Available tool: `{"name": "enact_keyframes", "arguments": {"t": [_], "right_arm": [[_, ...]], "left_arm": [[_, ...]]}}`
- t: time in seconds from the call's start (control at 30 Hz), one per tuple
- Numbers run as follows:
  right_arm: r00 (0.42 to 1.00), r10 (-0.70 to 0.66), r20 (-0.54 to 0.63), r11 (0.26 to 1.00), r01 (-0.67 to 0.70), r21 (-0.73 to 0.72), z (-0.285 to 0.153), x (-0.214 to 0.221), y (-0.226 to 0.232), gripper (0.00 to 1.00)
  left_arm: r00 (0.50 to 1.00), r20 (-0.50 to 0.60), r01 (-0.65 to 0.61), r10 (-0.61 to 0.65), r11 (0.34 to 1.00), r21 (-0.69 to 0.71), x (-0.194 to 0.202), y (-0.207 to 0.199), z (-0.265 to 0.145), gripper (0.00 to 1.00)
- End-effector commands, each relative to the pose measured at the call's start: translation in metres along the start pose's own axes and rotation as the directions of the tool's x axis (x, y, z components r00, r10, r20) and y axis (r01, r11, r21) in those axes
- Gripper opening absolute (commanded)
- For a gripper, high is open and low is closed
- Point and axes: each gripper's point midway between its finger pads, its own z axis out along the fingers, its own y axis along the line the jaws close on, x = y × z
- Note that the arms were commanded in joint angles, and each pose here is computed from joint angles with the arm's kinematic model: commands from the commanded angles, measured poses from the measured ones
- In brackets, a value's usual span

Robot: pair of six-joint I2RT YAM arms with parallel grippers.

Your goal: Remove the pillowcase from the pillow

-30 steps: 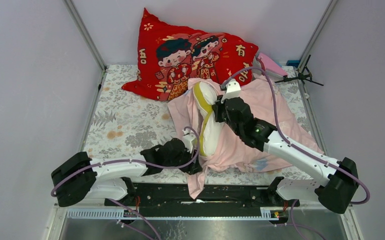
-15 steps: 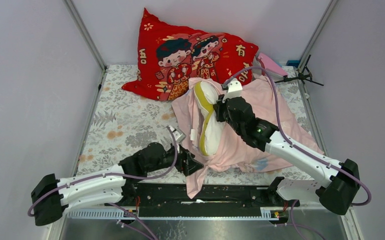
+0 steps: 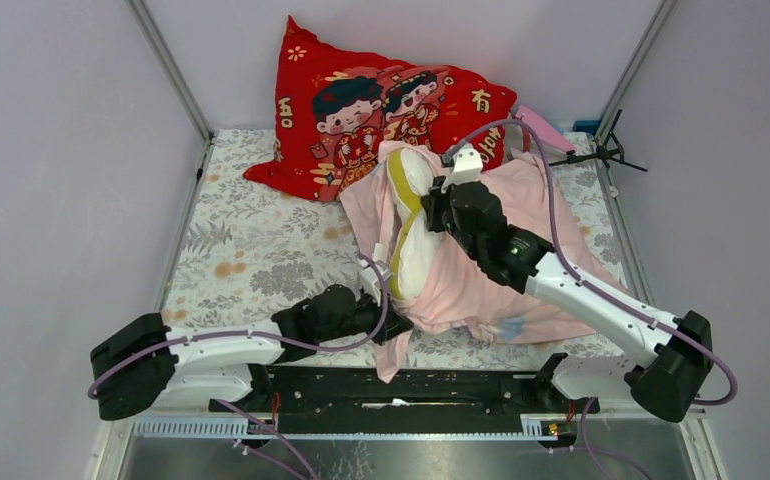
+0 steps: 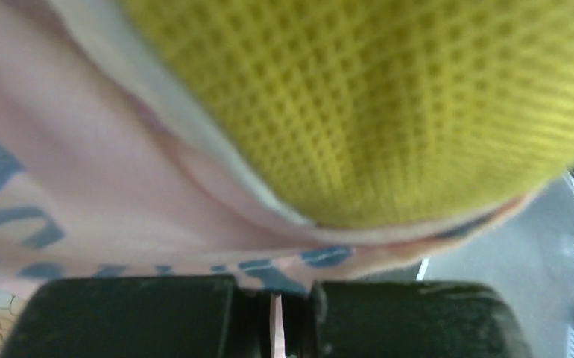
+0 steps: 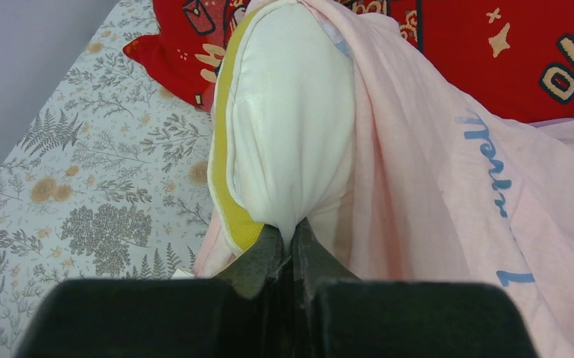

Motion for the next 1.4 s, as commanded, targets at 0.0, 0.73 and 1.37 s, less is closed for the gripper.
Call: {"name": "enact_keyframes", "arguments": {"t": [0.0, 0.73, 1.37], "right_arm": [[0.963, 0.131, 0.235, 0.990, -0.113, -0.090, -0.010, -0.090, 0.023, 0.00], [0.944, 0.104, 0.312, 0.990, -0.067, -0.128, -0.027, -0.114, 0.024, 0.00], [0.993, 0.100, 0.058, 0.979, -0.088, -0.183, -0.007, 0.005, 0.024, 0.00]], "left_arm": [[0.998, 0.068, -0.016, 0.011, 0.997, 0.075, -0.021, -0.020, 0.015, 0.00], [0.999, 0.043, -0.008, 0.013, 0.994, -0.113, -0.009, 0.014, 0.011, 0.28], [0.955, 0.279, 0.154, -0.095, 0.968, -0.196, -0.124, 0.040, -0.062, 0.95]]}}
